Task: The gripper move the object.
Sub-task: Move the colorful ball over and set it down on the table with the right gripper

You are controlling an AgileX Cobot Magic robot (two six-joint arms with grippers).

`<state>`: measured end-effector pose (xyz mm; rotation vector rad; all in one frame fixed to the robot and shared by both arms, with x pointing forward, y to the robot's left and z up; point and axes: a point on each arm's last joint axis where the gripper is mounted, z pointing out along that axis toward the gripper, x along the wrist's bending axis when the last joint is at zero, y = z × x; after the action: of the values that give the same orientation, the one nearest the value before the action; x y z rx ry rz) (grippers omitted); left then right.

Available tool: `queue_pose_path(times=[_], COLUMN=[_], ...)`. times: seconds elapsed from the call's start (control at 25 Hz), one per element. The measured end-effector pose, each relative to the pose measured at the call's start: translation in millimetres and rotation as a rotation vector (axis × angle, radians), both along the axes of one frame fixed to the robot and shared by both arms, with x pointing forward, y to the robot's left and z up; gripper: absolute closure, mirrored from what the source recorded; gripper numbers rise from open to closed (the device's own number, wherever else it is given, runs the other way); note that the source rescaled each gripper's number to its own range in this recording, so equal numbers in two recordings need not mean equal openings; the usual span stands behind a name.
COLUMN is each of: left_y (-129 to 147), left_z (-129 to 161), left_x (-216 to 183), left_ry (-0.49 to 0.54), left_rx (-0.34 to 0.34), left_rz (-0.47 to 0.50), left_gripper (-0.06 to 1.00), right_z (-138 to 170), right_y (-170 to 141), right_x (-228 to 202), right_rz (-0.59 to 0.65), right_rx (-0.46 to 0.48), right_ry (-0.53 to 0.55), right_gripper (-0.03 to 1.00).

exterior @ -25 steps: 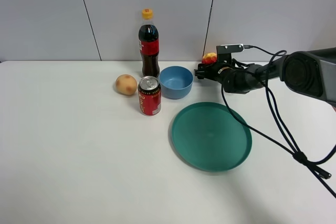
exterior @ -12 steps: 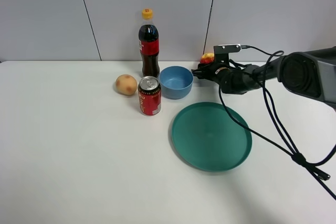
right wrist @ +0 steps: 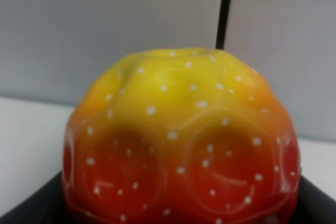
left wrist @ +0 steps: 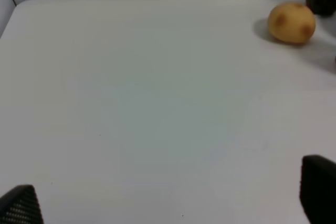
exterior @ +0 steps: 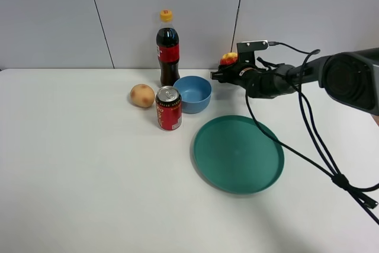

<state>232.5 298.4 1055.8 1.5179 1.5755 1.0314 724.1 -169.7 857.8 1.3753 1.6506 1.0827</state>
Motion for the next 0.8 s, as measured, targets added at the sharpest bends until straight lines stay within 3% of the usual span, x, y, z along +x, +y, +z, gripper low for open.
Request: queue_pose_path(times=[0.36, 0.52, 0.8], left_y=[0.0, 0.0, 0.0], left_z=[0.0, 0.0, 0.0], left_x=[0.0, 0.0, 0.0], left_ry=[0.0, 0.0, 0.0], left_rx=[0.0, 0.0, 0.0], left_rz=[0.0, 0.0, 0.0], left_gripper=[-0.06, -0.06, -0.06], right_z=[50.2, 87.7, 144.3], right_y=[-2.9, -0.5, 34.5], right_x=[-23.4, -39.2, -77.8], right_rz=[0.044, 0.076, 0.242], right_rx=[-0.015, -0.017, -0.086], right_ry=[0.055, 0.064, 0.13], right_gripper=[0.97, 0.97, 0.97])
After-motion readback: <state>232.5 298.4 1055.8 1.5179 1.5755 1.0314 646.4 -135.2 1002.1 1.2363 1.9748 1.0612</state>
